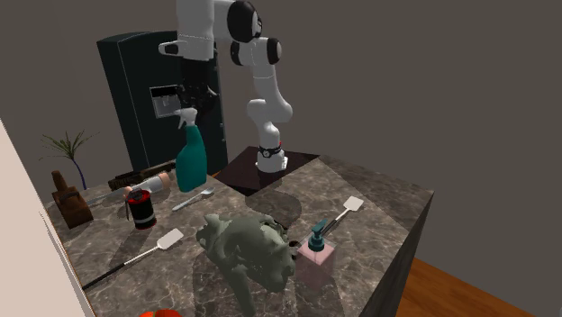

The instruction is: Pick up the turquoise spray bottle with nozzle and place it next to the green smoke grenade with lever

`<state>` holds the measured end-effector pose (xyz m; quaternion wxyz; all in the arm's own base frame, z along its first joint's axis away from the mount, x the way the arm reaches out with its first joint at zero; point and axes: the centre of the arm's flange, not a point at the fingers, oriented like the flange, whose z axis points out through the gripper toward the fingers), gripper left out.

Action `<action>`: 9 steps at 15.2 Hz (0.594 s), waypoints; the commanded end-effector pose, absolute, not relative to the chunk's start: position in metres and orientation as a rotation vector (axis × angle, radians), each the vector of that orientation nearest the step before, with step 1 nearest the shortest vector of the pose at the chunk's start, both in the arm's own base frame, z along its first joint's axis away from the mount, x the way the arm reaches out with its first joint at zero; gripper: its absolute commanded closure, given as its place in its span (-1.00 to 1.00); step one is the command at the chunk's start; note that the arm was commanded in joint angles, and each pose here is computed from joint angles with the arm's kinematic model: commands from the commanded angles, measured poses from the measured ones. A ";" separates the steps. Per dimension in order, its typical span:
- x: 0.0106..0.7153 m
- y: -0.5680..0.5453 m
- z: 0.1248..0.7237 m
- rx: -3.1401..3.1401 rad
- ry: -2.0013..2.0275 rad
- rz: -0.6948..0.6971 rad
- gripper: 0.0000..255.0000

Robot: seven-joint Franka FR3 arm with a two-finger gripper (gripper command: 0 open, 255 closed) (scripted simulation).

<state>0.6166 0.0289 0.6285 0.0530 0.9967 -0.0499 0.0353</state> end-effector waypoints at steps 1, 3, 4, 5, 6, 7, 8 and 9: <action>0.625 0.005 0.630 3.029 -0.149 0.107 1.00; 0.633 -0.021 0.630 3.029 -0.149 0.107 1.00; 0.637 -0.033 0.630 3.029 -0.149 0.107 1.00; 0.640 -0.046 0.630 3.029 -0.149 0.107 1.00; 0.644 -0.058 0.630 3.029 -0.149 0.107 1.00; 0.648 -0.071 0.630 3.029 -0.149 0.107 1.00; 0.652 -0.084 0.630 3.029 -0.149 0.107 1.00; 0.655 -0.096 0.630 3.029 -0.149 0.107 1.00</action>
